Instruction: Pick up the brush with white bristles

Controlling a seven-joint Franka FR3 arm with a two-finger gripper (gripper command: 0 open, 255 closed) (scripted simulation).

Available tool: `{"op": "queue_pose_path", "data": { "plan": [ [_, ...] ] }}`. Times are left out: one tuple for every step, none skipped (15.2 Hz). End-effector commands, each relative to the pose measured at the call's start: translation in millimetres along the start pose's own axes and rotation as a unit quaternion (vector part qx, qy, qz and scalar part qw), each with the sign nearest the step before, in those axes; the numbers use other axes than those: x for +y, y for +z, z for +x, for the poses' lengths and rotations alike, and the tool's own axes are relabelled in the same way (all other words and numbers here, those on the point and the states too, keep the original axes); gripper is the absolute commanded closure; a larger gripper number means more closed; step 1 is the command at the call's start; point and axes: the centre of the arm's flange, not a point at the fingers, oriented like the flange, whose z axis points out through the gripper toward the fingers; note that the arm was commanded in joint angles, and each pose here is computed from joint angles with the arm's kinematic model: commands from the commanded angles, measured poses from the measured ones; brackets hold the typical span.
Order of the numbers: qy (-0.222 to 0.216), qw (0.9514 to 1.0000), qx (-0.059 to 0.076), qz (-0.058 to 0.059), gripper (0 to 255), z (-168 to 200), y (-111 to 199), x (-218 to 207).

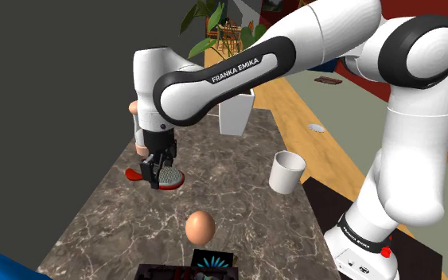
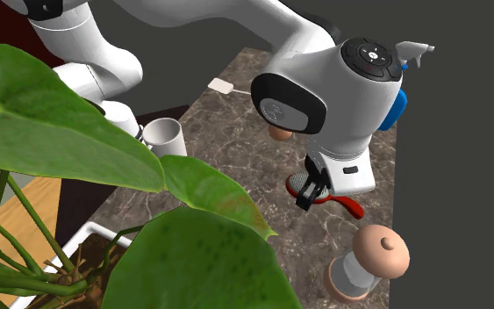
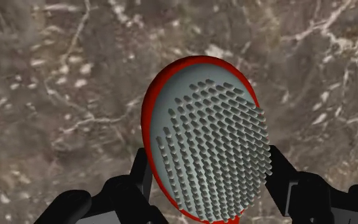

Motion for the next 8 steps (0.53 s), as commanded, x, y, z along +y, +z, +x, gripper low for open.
{"op": "queue_pose_path", "data": {
  "plan": [
    [0.000, 1.0000, -0.001, 0.000, 255, -0.2, -7.2, -0.4],
    [0.000, 1.0000, -0.001, 0.000, 255, -0.3, -12.4, -1.0],
    [0.000, 1.0000, -0.001, 0.000, 255, -0.5, -17.7, -1.6],
    [0.000, 1.0000, -0.001, 0.000, 255, -0.7, -22.9, -2.3],
    [0.000, 1.0000, -0.001, 0.000, 255, -0.9, -28.1, -2.9],
    [0.000, 1.0000, -0.001, 0.000, 255, -1.1, -33.4, -3.5],
    [0.000, 1.0000, -0.001, 0.000, 255, -1.3, -38.6, -4.1],
    [0.000, 1.0000, -0.001, 0.000, 255, -1.5, -43.9, -4.7]
  ]
}}
